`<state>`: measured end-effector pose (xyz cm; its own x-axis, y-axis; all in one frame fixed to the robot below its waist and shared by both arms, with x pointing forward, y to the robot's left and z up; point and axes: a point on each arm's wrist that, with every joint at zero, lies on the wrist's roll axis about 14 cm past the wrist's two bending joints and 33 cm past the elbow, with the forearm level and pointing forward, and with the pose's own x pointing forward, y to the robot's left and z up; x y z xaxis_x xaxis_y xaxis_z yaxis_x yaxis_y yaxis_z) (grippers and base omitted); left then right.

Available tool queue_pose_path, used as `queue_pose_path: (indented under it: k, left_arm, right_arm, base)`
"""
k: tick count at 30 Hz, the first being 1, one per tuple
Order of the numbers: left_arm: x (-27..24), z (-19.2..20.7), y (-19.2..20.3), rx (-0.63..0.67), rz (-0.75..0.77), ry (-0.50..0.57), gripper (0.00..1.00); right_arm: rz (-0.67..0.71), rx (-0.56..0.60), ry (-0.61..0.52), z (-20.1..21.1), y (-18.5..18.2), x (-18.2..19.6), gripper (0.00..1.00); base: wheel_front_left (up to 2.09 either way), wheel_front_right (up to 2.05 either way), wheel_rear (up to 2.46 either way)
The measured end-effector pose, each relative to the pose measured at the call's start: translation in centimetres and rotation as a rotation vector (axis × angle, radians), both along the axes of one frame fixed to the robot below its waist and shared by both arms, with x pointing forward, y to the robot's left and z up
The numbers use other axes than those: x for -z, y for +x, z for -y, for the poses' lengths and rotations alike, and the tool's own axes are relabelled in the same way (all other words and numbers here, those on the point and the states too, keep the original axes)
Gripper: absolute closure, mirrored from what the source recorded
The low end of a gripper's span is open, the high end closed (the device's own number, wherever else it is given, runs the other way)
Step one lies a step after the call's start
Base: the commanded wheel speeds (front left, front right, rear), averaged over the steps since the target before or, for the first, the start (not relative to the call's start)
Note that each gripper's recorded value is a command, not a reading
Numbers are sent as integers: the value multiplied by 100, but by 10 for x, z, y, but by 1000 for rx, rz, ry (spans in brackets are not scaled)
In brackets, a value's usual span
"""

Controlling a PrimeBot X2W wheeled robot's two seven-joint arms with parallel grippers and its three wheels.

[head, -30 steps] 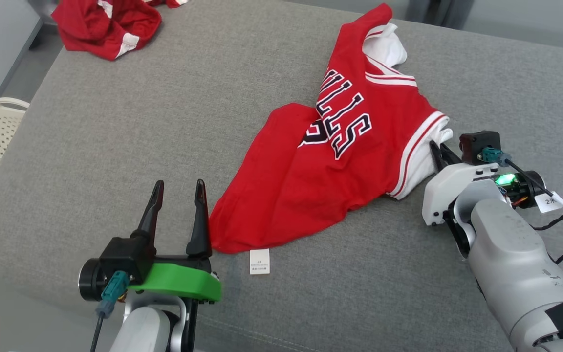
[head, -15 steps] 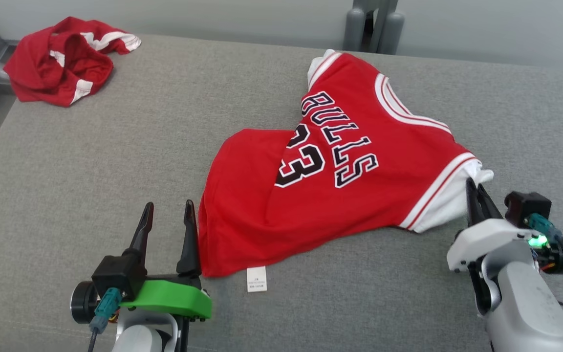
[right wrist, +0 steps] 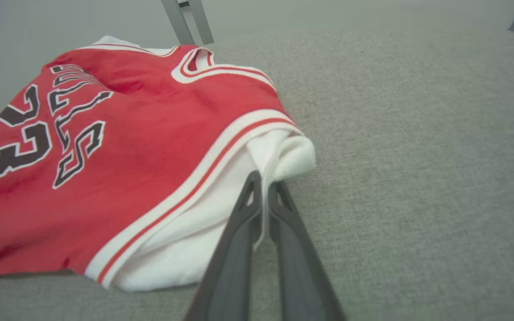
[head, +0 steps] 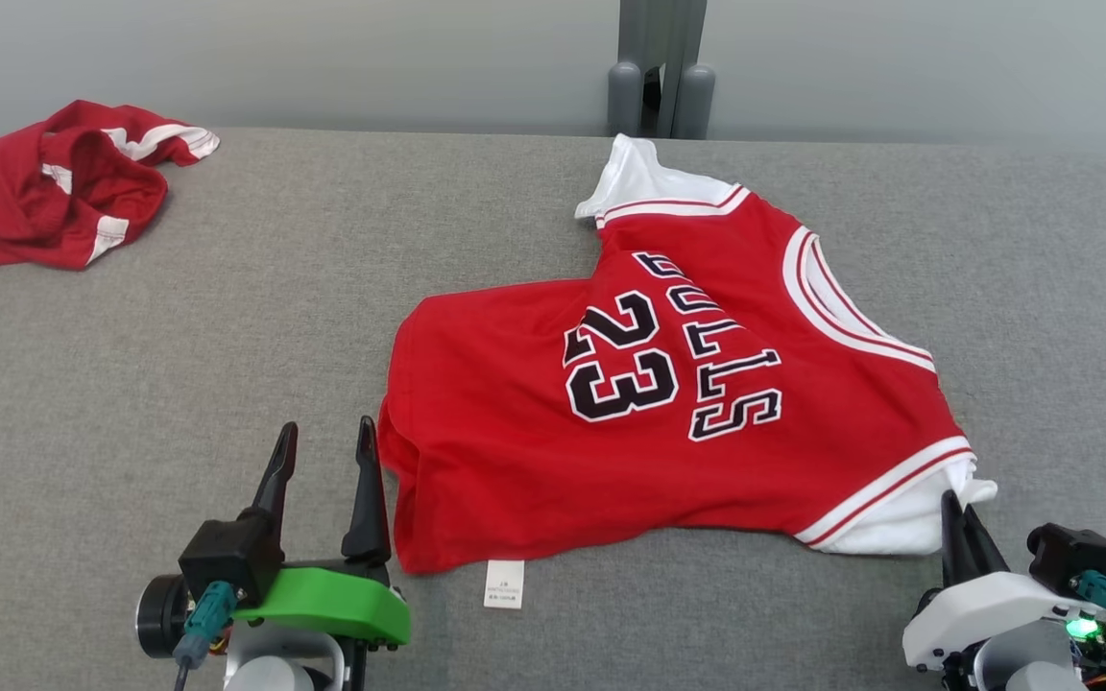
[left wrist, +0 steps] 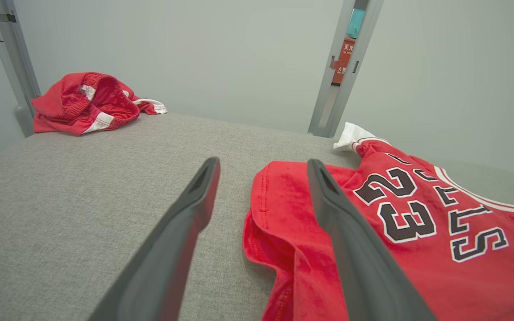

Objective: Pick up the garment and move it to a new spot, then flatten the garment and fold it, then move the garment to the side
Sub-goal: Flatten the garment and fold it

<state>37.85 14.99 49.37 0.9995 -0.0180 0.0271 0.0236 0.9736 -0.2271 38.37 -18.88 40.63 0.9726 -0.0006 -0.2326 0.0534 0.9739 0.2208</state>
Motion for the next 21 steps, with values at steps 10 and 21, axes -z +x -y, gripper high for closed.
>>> queue_pose_path:
  k: [10,21]
  left_arm:
    - [2,-1,1,2,-6,4,0]
    - [-4,4,-1,20,11,1,0]
  right_arm:
    - [-32,20,34,3,-26,11,0]
    - [157,59,-48,27,-17,-47,0]
  base:
    - [0,0,0]
    - [0,0,0]
